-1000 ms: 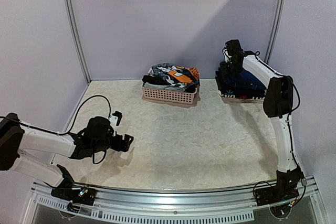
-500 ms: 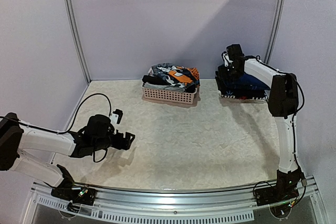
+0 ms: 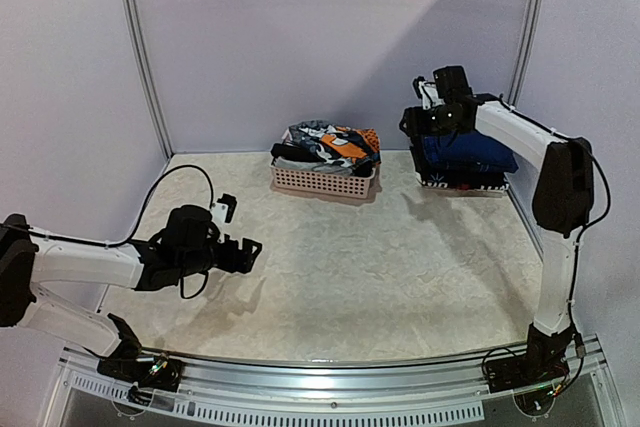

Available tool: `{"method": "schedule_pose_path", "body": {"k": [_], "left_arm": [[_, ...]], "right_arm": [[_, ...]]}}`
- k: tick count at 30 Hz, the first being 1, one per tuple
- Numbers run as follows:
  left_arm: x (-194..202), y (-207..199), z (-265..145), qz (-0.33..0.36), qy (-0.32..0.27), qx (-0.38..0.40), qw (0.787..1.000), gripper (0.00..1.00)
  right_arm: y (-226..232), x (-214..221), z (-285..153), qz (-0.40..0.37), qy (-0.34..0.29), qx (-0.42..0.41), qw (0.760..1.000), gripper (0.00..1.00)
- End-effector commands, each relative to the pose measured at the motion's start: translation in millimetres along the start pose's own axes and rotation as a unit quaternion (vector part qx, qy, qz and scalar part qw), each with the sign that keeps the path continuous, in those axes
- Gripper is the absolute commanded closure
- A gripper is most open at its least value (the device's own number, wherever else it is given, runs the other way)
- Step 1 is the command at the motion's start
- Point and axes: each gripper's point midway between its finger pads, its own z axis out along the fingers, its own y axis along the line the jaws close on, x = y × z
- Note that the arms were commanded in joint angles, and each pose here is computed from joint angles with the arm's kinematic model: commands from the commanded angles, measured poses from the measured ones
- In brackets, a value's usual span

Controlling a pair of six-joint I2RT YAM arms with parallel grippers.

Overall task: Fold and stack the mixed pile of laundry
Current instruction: Adjust the square-folded T-shirt at the corner of the board, then pick up the crumpled shorts from the bin.

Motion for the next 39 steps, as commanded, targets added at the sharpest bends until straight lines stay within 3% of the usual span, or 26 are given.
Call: {"method": "schedule_pose_path", "body": {"k": [1, 5, 9, 22, 39], "left_arm": [[-19, -9, -9, 0.003, -0.011, 0.007, 1.000, 0.06], [-29, -8, -18, 0.006, -0.020, 0.004, 1.000, 0.06], [-34, -5, -28, 0.001, -0.030, 0.000, 1.000, 0.06], [-36, 32, -44, -0.007, -0.057, -0.091, 0.994, 0.00], [-35, 32, -34, 0.021, -0.055, -0.098, 0.993, 0.00]], "right_arm": [[34, -16, -41, -0.004, -0.044, -0.073, 0.996, 0.31], [58, -17, -61, -0.004, -0.059, -0.143, 0.988, 0.25], [70, -10, -53, 0.003, -0.048, -0.185, 0.982, 0.21], [79, 5, -11, 0.036, -0.022, -0.224, 0.974, 0.07], [91, 21, 25, 0.059, 0.007, -0.249, 0.967, 0.05]]}}
